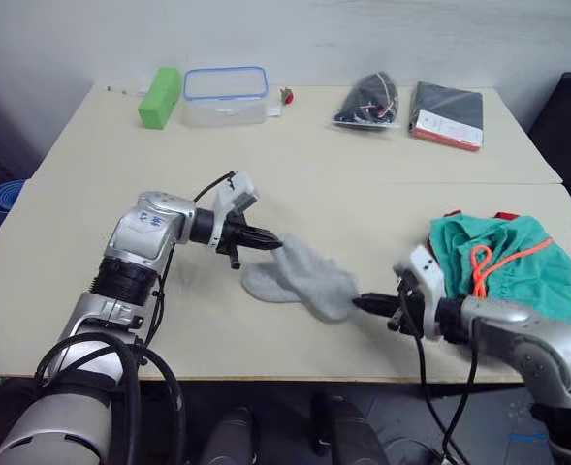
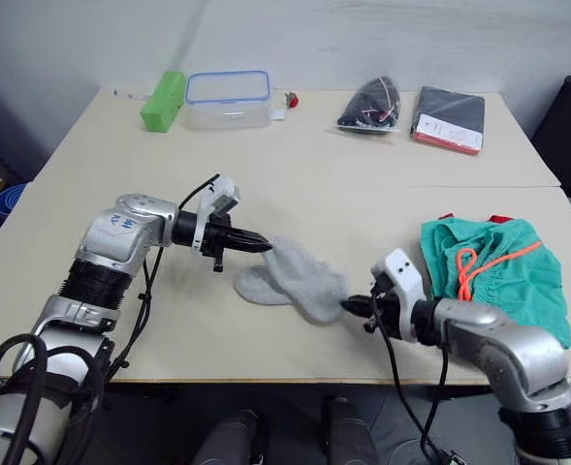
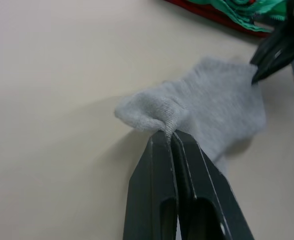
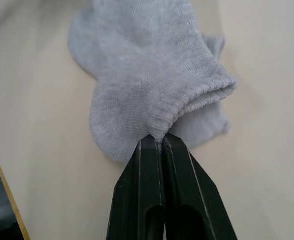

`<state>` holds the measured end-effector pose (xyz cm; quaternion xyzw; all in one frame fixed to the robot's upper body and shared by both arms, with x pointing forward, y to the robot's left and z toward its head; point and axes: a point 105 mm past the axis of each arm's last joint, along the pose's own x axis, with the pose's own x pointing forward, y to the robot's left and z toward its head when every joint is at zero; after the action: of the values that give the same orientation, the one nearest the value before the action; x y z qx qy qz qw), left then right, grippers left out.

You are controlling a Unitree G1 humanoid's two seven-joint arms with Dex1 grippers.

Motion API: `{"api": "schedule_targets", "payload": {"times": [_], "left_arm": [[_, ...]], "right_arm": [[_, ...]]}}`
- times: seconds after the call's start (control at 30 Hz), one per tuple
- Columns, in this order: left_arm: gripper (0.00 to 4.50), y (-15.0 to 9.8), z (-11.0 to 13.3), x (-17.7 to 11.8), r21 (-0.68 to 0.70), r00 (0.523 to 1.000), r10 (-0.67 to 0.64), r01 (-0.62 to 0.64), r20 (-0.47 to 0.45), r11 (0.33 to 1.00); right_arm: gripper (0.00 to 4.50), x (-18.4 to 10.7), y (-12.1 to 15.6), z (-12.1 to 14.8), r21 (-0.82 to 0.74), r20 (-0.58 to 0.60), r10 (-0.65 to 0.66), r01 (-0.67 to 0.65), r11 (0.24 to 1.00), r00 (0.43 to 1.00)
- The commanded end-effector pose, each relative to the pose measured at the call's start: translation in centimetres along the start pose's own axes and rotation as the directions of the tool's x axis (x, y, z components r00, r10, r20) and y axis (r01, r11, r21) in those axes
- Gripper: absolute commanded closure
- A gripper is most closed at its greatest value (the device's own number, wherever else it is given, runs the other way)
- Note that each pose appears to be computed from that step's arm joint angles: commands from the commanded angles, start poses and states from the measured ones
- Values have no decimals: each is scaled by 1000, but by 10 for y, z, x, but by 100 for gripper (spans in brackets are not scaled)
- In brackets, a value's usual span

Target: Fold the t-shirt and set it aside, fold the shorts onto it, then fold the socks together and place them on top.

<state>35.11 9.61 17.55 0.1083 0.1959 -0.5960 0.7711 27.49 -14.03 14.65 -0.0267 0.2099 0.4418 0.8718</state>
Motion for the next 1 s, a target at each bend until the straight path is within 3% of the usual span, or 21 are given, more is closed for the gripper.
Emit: {"api": "schedule_targets", "payload": {"times": [0.03, 0.27, 0.53, 0.73, 0.77, 0.87, 1.0], "left_arm": [[447, -12, 7, -12, 21, 999, 21, -21, 24, 1000], [447, -19, -18, -25, -24, 989, 148, -149, -24, 989], [447, -27, -37, -23, -80, 979, 203, -205, -37, 975], [447, -24, -49, -21, -122, 970, 238, -243, -59, 962], [427, -26, -48, -22, -138, 973, 228, -232, -48, 963], [351, -33, -44, -30, -149, 979, 202, -206, -40, 967], [224, -40, -37, -42, -148, 983, 181, -182, -18, 972]], "right_arm": [[450, -9, 3, 28, -75, 16, 74, -73, 994, 997], [450, 1, -17, 39, -161, -75, 133, -144, 976, 988], [450, 21, -37, 16, -192, -170, 136, -168, 967, 976], [450, 31, -40, 8, -246, -174, 107, -148, 958, 979], [450, 31, -40, 8, -248, -173, 105, -146, 958, 979], [381, 24, -40, 11, -258, -159, 91, -131, 957, 983], [242, 14, -41, 19, -279, -132, 62, -97, 955, 989]]}}
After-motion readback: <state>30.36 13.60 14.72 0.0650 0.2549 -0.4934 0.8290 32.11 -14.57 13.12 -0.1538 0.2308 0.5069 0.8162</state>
